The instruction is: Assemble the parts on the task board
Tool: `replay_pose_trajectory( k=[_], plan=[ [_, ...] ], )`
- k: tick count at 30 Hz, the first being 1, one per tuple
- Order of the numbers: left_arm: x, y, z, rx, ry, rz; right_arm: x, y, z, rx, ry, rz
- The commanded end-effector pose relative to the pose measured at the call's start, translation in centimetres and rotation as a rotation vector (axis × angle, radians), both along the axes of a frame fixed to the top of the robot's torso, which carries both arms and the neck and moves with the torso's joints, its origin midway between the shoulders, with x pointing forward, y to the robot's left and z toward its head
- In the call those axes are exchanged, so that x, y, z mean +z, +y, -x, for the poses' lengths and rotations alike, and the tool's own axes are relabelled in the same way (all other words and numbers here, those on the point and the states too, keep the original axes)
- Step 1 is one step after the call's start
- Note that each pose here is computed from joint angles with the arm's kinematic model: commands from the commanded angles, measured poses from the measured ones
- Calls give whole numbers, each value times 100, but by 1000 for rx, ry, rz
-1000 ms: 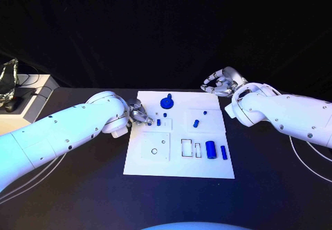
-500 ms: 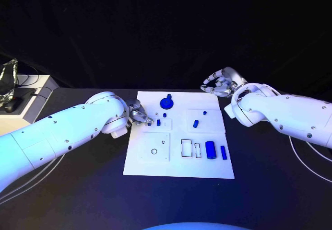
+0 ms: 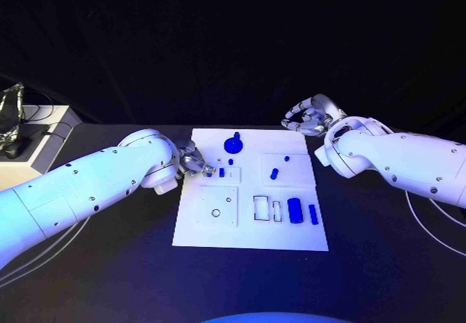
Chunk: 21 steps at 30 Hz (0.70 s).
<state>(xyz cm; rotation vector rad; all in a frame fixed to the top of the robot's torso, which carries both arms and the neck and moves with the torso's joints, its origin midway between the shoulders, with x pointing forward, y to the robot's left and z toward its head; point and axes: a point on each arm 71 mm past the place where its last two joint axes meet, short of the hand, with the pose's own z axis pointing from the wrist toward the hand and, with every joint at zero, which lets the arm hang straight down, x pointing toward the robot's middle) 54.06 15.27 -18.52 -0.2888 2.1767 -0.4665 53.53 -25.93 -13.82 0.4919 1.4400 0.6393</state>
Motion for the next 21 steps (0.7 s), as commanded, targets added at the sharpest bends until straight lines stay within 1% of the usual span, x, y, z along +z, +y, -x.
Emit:
replay_pose_trajectory(
  k=[1, 21],
  plan=[
    [-65, 23, 22, 2, 27, -19, 7, 12, 4, 14, -12, 9],
    [-37, 27, 26, 13, 8, -4, -2, 10, 4, 13, -12, 10]
  ],
)
